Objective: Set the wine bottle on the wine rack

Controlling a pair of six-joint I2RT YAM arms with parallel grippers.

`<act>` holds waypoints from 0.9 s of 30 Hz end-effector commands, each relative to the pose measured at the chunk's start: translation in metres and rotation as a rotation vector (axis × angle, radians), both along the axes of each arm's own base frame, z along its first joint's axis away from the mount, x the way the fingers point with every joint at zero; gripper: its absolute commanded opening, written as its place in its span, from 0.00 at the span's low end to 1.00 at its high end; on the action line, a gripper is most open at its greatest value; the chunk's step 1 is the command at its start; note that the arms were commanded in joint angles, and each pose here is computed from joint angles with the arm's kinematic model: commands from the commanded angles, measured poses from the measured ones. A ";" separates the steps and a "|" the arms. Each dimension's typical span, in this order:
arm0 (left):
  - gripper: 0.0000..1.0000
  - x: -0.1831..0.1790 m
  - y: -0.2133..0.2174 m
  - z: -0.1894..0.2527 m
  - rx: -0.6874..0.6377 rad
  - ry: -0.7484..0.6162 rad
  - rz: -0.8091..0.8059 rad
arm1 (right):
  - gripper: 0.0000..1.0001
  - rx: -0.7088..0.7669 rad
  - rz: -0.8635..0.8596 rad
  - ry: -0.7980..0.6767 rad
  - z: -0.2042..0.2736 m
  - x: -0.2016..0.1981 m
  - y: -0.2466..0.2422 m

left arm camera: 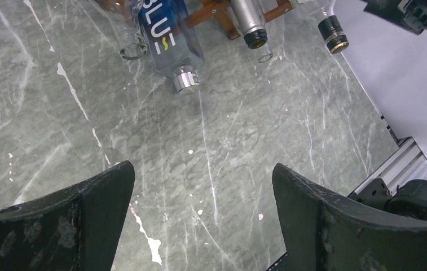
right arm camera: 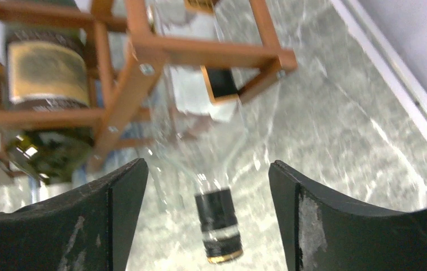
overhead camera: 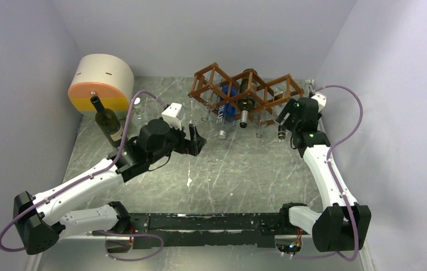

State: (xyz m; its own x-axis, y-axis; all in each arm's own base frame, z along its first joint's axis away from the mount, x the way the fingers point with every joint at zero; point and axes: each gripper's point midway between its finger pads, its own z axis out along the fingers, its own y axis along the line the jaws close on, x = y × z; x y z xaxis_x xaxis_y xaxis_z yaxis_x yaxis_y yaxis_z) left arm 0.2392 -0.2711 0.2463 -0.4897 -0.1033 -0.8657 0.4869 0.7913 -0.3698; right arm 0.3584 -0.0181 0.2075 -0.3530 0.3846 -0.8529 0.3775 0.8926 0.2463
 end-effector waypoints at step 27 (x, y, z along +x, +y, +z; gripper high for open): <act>0.96 0.014 -0.006 0.016 0.000 0.014 0.045 | 0.30 -0.029 0.155 0.176 -0.055 0.016 0.017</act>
State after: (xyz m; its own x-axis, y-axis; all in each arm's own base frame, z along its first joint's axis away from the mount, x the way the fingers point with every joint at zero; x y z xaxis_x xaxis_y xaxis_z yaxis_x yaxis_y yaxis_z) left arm 0.2465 -0.2736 0.2494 -0.5065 -0.0960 -0.8569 0.4564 0.8133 -0.3609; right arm 0.3572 0.0046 0.1387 -0.6094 0.2988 -0.7344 0.2641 0.9499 0.1673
